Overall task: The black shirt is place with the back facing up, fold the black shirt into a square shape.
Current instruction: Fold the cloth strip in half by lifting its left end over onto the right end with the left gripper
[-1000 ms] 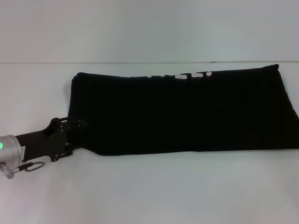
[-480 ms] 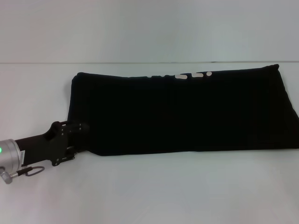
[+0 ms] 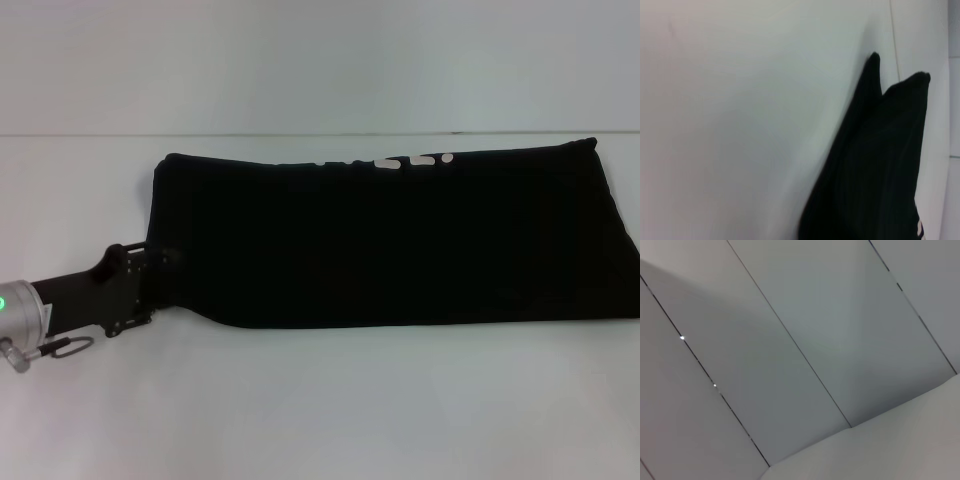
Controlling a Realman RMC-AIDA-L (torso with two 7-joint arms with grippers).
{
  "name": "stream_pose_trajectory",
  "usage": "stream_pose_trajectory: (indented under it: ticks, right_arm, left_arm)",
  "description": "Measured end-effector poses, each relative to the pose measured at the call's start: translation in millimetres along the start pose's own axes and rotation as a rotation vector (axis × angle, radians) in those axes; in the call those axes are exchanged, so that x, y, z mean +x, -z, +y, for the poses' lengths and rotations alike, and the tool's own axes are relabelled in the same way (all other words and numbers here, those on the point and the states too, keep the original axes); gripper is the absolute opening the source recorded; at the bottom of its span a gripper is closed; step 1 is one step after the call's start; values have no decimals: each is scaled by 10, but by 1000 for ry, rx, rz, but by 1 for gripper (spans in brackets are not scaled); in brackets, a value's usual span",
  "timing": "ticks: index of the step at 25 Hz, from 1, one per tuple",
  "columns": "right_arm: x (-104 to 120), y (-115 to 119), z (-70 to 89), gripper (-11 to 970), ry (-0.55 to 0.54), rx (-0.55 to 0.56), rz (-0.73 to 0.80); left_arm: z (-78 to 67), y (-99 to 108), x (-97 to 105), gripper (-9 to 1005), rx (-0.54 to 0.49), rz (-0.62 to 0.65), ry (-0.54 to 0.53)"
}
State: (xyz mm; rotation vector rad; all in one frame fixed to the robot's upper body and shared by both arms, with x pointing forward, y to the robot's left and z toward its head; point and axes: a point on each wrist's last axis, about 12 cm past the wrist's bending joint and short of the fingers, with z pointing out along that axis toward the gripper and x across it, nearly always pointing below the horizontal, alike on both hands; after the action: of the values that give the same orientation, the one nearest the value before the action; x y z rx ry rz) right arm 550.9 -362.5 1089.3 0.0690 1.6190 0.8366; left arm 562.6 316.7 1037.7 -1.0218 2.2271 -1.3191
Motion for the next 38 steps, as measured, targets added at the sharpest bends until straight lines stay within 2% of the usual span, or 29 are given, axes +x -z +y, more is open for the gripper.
stream_pose_trajectory:
  ticks: [8,16,26,32,38]
  right_arm:
    - [-2,18,-6,788,-3,3,-6]
    - [-3,17,-2,788,-3,-1,-6]
    - [1,32,-8,789,-4,3,-7]
    - [1,32,-8,789,-4,3,-7]
    - [1,32,-9,789,-4,3,-7]
  left_arm:
    - [16,14,-16,625,-8,-8,9]
    - [-100,-15,-1,616,44,17,-34]
    - [-9,-20,2,605,-14,9,-34]
    - [-71,-62,-11,598,-23,14,-59]
    - [-68,-54,-23,592,-32,14,-57]
